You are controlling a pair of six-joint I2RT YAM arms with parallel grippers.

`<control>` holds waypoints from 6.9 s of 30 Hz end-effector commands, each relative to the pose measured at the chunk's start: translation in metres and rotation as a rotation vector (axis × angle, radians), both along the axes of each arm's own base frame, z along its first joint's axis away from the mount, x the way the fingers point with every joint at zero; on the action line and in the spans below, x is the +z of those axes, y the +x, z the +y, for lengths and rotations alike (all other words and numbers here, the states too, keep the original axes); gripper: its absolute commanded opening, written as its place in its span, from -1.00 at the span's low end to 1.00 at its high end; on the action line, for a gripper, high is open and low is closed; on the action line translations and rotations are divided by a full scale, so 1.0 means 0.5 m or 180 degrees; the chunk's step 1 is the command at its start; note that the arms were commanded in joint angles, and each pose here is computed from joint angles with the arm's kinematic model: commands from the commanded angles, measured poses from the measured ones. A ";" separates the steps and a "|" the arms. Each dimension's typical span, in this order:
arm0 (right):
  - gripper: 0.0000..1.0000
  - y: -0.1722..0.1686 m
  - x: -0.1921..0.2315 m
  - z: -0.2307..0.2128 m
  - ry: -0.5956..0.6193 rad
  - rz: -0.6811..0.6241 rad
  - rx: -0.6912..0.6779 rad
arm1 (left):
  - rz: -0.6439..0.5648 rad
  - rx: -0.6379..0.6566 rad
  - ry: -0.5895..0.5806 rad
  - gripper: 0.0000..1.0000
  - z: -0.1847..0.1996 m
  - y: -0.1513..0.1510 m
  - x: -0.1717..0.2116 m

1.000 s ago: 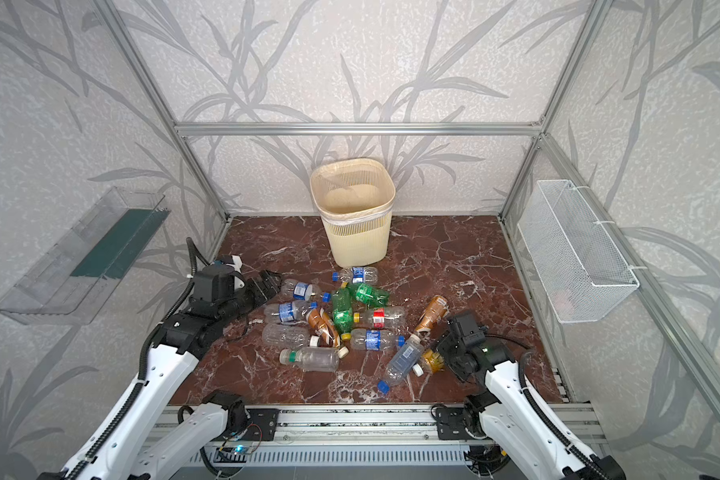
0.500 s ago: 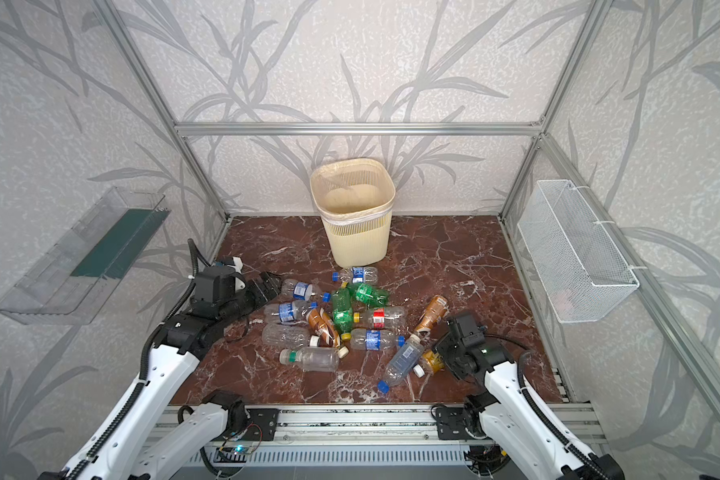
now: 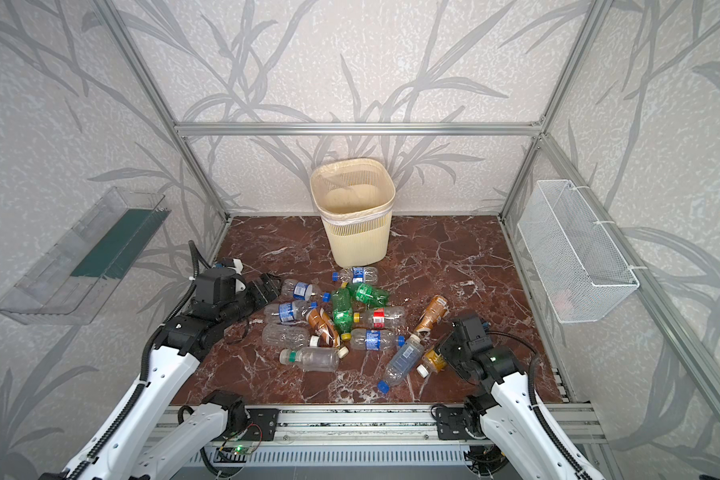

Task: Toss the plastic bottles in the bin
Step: 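Lift the red-and-yellow bottle over the bin with the right gripper and release it, then lower the right gripper onto the brown coffee bottle and grasp it, then carry the brown coffee bottle over the bin with the right gripper and release it, then lower the right gripper onto a clear water bottle near the pile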

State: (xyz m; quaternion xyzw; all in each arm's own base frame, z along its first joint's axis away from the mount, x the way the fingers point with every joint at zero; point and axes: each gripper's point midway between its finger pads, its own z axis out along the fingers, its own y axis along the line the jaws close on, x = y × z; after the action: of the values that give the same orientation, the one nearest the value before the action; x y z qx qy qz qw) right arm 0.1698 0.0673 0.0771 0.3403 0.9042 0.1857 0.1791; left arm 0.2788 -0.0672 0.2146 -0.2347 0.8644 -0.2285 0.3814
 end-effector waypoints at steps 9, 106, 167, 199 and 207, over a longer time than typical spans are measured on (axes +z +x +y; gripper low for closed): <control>0.17 0.108 0.222 0.064 -0.0020 -0.1331 0.0889 | 0.0000 0.0079 0.0045 0.90 0.011 -0.006 -0.001; 0.78 0.265 0.009 0.015 -0.0432 0.0093 0.0546 | 0.0006 0.0132 -0.0110 0.89 0.013 -0.039 -0.024; 0.15 0.305 0.364 0.049 0.1230 -0.1726 0.0182 | 0.0037 0.0144 -0.0056 0.89 0.014 -0.023 -0.019; 0.85 0.263 0.335 0.094 0.0278 -0.1435 0.0581 | -0.0025 0.0166 -0.0032 0.89 0.024 -0.046 -0.004; 0.83 0.175 0.227 0.080 0.0295 -0.1047 0.0584 | 0.0088 0.0185 -0.0051 0.89 0.025 -0.058 -0.036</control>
State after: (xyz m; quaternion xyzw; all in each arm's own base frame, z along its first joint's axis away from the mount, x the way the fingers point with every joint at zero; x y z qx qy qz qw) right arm 0.2678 0.1050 0.1929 0.2346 0.8797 0.2881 0.2969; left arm 0.2513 -0.0563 0.1962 -0.2602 0.8650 -0.2174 0.3700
